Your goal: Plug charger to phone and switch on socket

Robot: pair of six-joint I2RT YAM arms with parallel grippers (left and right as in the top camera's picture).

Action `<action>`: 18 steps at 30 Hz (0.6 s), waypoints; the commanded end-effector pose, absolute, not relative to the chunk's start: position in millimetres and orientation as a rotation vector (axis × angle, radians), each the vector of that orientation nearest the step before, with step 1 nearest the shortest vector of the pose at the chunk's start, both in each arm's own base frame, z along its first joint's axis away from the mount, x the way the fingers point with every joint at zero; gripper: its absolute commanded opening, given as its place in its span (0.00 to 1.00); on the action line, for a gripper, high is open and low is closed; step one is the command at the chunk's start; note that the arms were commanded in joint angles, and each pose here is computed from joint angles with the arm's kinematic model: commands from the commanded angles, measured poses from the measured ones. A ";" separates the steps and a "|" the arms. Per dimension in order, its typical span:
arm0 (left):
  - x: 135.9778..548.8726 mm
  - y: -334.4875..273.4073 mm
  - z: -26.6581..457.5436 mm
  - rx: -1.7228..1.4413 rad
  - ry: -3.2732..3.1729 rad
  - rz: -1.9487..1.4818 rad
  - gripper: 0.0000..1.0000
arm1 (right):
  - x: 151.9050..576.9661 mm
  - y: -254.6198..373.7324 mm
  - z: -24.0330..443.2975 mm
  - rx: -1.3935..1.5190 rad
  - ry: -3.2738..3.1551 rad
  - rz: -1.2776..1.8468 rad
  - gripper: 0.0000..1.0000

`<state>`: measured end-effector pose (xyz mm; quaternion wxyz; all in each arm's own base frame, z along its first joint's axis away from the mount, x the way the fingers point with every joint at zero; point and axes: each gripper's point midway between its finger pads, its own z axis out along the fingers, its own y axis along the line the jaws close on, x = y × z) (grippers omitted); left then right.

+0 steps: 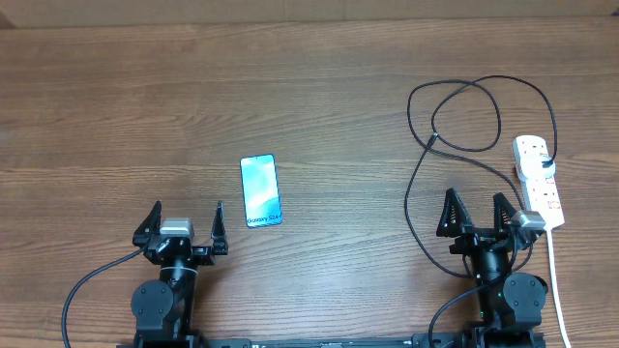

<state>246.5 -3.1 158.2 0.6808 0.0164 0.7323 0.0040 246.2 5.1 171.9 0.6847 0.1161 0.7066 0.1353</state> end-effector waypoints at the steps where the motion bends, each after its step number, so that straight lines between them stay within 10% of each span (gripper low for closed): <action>1: 246.7 -9.7 164.3 0.076 1.613 -0.019 0.99 | 246.5 3.3 169.4 0.262 1.581 0.290 1.00; 18: 245.2 -16.4 168.0 -0.033 1.618 -0.183 1.00 | 246.5 3.4 169.4 0.262 1.581 0.290 1.00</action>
